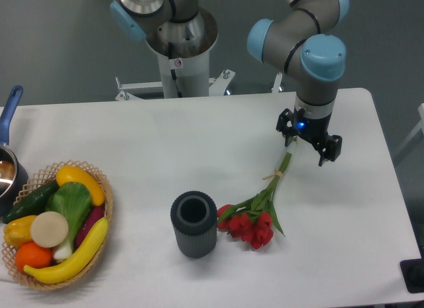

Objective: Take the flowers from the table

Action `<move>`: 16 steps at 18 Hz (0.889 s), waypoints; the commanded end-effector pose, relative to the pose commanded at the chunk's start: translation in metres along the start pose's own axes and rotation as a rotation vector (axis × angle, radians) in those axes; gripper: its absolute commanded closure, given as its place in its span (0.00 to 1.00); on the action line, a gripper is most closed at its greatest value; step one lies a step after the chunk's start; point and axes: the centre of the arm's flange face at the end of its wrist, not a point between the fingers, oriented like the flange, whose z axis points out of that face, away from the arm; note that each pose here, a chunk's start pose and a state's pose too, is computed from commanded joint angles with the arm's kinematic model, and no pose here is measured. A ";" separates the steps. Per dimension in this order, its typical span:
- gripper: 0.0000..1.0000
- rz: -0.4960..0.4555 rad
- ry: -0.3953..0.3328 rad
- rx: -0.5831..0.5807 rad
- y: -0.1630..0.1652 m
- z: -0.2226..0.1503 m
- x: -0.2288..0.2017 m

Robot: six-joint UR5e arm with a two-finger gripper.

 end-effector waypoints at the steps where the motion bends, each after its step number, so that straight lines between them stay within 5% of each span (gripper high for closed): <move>1: 0.00 -0.001 -0.001 0.000 0.000 0.000 0.000; 16: 0.00 -0.039 0.012 0.005 -0.004 0.033 0.023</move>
